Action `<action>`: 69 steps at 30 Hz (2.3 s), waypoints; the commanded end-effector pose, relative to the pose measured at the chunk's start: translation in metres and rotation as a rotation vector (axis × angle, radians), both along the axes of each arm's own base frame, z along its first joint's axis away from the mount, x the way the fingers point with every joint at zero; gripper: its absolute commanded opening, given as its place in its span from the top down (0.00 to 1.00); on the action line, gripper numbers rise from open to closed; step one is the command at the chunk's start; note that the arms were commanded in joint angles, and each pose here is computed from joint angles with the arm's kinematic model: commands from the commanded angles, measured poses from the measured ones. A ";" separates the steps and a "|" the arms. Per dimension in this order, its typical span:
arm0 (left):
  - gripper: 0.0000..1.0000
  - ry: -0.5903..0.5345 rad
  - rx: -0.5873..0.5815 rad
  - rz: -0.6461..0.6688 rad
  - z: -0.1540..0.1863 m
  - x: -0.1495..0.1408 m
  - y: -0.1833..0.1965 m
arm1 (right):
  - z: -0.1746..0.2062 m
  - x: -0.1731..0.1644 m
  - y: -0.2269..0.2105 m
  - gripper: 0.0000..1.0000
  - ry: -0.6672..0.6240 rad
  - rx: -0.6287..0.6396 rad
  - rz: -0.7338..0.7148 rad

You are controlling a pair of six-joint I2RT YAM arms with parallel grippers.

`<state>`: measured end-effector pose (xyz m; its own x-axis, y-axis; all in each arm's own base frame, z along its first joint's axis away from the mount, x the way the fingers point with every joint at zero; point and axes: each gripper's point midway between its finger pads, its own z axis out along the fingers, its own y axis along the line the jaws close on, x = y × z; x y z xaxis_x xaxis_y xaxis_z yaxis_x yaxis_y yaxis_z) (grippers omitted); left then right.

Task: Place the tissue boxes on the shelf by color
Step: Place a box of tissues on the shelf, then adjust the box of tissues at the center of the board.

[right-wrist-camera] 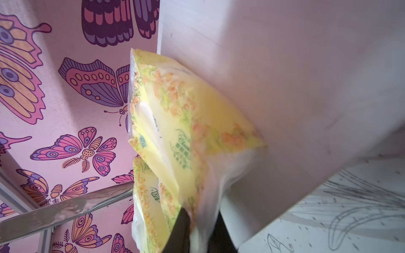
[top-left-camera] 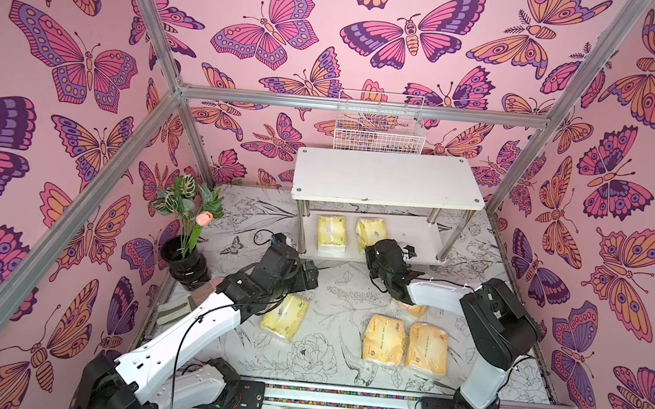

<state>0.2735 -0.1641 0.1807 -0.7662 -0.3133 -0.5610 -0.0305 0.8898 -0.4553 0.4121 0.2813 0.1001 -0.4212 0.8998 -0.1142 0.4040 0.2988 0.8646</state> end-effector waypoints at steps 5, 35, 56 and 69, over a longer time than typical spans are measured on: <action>0.00 0.007 0.005 0.012 -0.003 -0.005 0.005 | 0.001 0.007 0.009 0.88 0.002 0.028 0.019; 0.00 -0.014 0.053 0.019 0.010 -0.013 0.020 | 0.071 -0.021 -0.086 0.15 -0.109 -0.197 0.139; 0.00 0.163 0.124 0.134 -0.042 -0.049 0.057 | 0.043 0.006 -0.051 0.18 -0.093 -0.120 0.360; 0.00 0.258 0.105 0.429 -0.096 -0.075 0.110 | 0.053 -0.098 0.000 0.17 -0.148 -0.146 0.642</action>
